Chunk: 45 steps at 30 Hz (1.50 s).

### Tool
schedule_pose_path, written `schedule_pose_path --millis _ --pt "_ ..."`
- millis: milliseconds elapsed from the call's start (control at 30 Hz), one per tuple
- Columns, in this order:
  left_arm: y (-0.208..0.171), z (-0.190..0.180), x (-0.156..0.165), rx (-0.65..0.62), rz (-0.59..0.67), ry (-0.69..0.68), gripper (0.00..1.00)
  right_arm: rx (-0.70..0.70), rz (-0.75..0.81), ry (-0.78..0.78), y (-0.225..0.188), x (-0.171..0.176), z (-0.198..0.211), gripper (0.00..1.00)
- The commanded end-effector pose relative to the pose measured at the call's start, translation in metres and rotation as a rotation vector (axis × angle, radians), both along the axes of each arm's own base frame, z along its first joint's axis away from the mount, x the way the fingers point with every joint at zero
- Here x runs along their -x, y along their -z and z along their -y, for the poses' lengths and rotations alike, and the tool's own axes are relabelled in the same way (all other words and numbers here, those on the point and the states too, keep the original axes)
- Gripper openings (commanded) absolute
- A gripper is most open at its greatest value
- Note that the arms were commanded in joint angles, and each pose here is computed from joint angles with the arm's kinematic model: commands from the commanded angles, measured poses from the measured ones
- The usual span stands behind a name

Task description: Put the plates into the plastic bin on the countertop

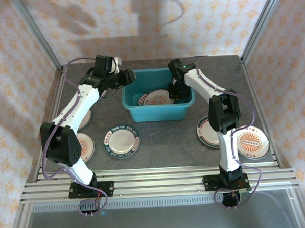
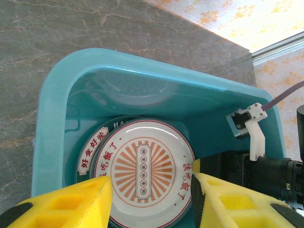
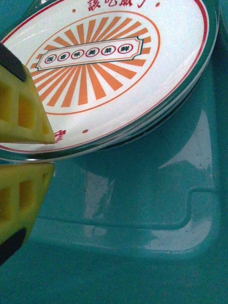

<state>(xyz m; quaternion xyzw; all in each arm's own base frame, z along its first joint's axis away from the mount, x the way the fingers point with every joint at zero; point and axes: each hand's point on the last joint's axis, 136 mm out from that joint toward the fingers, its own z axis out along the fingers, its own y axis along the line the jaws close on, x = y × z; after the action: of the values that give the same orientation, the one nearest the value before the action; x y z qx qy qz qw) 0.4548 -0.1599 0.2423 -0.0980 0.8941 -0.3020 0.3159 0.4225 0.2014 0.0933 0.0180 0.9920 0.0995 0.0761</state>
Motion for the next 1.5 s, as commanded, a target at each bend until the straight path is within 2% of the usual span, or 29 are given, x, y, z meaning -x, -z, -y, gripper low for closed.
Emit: schedule_pose_path --millis 0,333,567,733,833,1067,1233,1467 --pt "0.006 -0.01 -0.002 -0.017 -0.023 -0.036 0.47 0.028 0.032 -0.004 -0.003 -0.008 0.0 0.19" --pt "-0.001 -0.039 -0.004 -0.012 -0.023 -0.105 0.47 0.018 0.107 0.004 -0.033 -0.012 0.003 0.34" --pt "0.003 -0.102 -0.001 0.01 -0.074 -0.329 0.5 -0.049 0.208 -0.026 -0.083 -0.006 0.0 0.44" --pt "0.025 -0.151 0.011 -0.004 -0.142 -0.551 0.55 -0.102 0.278 -0.068 -0.117 0.002 -0.004 0.47" --pt "0.042 -0.166 0.016 -0.023 -0.186 -0.653 0.59 -0.11 0.321 -0.081 -0.134 0.008 -0.001 0.48" --pt "0.097 -0.188 0.016 0.068 -0.254 -0.927 0.67 -0.126 0.431 -0.079 -0.174 0.015 0.006 0.51" --pt "0.122 -0.207 0.012 0.072 -0.232 -1.059 0.76 -0.109 0.482 -0.029 -0.191 0.021 0.023 0.53" --pt "0.16 -0.212 -0.009 0.161 -0.254 -1.155 0.79 -0.08 0.494 0.04 -0.193 0.035 0.046 0.55"
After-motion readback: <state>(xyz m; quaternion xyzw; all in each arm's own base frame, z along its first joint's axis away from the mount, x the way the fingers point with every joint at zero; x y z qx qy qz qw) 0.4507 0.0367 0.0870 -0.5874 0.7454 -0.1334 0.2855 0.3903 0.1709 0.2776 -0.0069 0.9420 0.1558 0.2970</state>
